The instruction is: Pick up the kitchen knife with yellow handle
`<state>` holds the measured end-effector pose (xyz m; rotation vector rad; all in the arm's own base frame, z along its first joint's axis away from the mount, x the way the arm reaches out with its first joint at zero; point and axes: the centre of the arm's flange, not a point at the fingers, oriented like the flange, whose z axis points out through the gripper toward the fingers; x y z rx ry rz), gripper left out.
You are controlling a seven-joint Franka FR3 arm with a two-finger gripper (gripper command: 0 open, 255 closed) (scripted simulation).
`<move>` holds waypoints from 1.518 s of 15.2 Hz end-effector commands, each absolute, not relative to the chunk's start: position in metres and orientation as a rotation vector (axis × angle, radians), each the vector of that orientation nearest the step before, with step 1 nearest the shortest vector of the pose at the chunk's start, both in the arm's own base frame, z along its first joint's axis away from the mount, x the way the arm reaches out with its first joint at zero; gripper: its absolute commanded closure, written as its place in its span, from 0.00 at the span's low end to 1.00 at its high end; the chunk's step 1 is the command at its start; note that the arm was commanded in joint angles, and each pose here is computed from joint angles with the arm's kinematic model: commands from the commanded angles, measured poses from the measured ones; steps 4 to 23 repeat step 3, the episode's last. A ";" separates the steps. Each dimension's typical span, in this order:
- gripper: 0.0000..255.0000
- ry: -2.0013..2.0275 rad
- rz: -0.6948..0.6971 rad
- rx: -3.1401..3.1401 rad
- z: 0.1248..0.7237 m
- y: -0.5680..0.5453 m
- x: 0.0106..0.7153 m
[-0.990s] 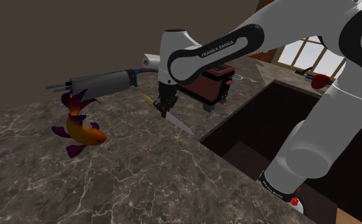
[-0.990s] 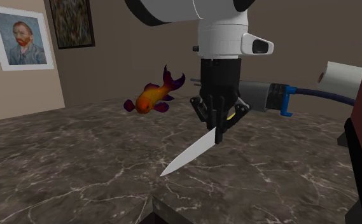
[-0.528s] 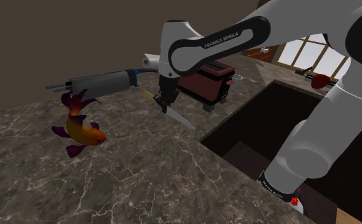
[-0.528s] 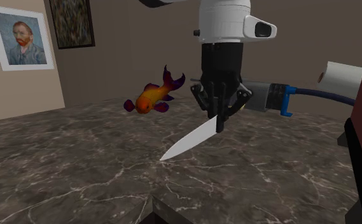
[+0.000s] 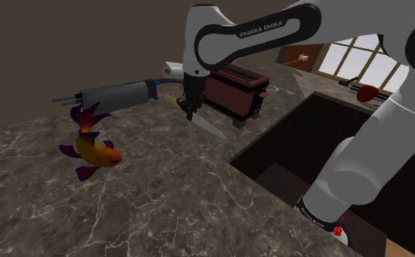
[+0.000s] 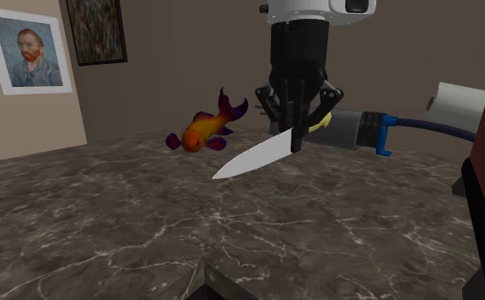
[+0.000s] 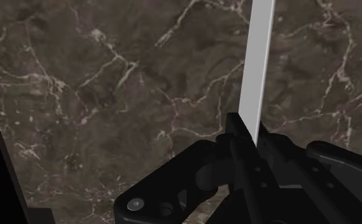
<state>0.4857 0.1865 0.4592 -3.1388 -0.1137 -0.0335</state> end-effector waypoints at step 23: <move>1.00 -0.113 -0.033 -3.139 0.471 0.187 0.486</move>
